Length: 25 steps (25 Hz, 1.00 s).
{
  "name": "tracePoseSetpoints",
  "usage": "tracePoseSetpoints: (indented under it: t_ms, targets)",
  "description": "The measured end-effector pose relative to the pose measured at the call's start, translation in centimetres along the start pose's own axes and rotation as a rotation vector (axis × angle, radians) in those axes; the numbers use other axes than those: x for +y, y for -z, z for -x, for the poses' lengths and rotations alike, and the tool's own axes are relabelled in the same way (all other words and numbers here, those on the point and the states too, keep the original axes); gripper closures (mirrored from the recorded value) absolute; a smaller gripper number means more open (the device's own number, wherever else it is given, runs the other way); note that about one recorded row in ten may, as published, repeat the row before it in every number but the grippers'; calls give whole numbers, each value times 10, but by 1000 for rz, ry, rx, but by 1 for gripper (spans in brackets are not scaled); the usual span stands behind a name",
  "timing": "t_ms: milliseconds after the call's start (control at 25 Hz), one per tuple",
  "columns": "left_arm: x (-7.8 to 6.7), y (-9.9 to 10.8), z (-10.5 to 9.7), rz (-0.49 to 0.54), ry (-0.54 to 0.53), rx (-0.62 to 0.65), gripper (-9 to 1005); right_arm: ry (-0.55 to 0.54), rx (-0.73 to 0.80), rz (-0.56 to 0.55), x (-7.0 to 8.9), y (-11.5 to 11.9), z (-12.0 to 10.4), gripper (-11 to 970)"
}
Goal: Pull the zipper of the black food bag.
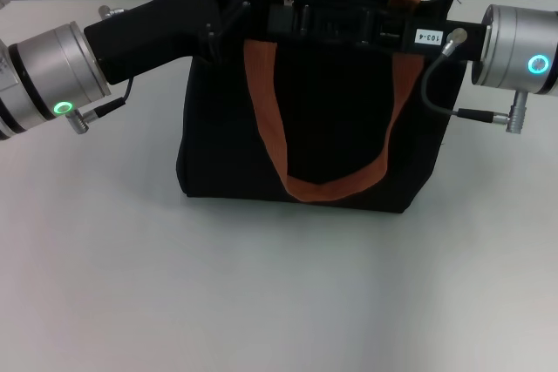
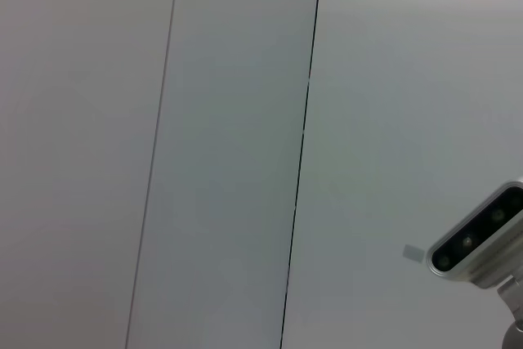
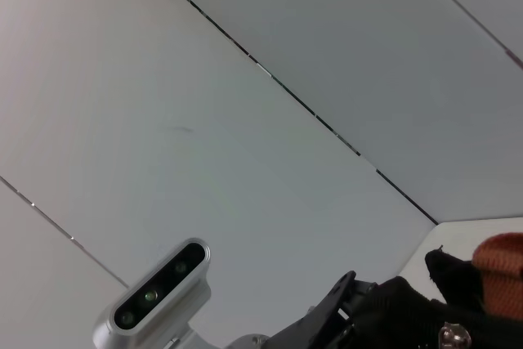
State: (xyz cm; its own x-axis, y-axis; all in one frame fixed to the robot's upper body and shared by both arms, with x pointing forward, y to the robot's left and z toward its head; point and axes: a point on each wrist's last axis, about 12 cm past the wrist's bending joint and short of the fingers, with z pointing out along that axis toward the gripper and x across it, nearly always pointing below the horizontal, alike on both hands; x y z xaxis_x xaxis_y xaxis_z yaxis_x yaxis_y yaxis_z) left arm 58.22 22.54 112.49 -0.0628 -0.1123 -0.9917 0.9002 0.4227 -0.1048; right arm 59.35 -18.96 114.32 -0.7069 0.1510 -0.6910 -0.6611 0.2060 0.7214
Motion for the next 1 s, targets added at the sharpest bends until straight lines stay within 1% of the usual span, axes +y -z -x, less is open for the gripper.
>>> tracePoseSetpoints:
  t_ms: [520, 720, 1000]
  targets:
    - [0, 0, 0, 0, 1, 0, 931, -8, -8, -7, -1, 2, -2, 146]
    - [0, 0, 0, 0, 2, 0, 929, -13, -12, -12, -2, 3, -3, 305]
    - [-1, 0, -2, 0, 5, 1, 927, -9, -14, -35, -5, 0, 0, 454]
